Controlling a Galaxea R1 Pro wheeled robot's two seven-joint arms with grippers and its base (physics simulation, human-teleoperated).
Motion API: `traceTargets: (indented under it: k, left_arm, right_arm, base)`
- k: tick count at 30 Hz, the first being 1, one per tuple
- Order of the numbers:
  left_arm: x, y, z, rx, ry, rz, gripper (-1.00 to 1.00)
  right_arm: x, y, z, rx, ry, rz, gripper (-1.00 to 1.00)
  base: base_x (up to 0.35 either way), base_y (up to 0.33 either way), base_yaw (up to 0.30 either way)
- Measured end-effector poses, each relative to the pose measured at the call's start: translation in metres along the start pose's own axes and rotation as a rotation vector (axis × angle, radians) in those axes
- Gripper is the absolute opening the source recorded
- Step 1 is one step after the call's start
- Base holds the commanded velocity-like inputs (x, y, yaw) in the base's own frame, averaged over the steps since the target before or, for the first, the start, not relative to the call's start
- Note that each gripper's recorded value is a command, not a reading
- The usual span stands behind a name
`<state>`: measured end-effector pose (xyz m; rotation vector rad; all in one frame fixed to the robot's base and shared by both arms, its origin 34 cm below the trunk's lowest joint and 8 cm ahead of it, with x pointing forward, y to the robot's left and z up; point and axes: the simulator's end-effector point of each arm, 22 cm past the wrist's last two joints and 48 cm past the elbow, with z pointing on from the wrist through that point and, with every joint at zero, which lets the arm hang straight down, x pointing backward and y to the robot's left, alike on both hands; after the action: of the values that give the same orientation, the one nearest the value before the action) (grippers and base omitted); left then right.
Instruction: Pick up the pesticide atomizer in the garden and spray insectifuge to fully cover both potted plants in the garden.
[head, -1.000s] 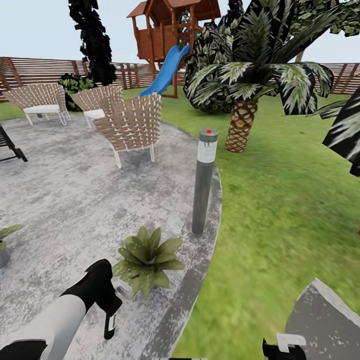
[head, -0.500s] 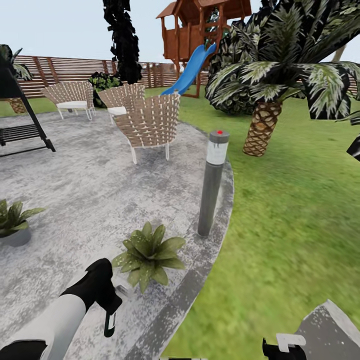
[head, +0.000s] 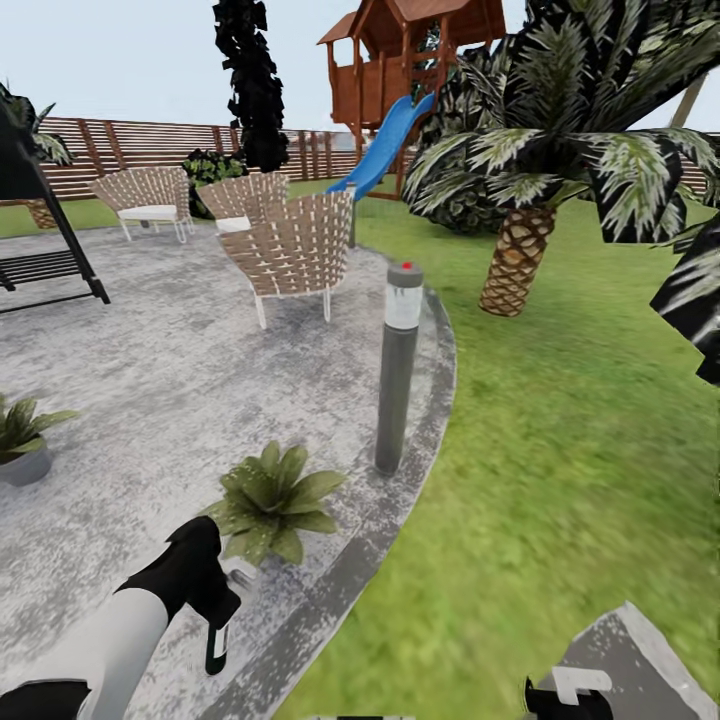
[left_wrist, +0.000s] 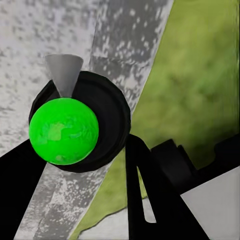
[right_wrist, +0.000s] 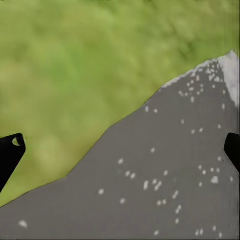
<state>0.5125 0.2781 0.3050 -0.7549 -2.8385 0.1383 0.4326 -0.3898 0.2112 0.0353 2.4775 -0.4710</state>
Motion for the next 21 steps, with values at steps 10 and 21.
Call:
traceTargets:
  k: [10,21]
  left_arm:
    - [0.0007,0.0003,0.0003,0.000,0.001,-0.003,-1.00]
    - [-0.0001,-0.0003,0.0000,0.001,0.000,-0.003,-1.00]
  right_arm:
    - [-0.0010,0.0022,-0.0002,-0.002,-0.002,0.002,1.00]
    - [-0.0009,0.0022,-0.0002,-0.002,-0.001,0.002,1.00]
  base:
    - [0.150,-0.291,0.214]
    - [0.079,-0.225,0.278]
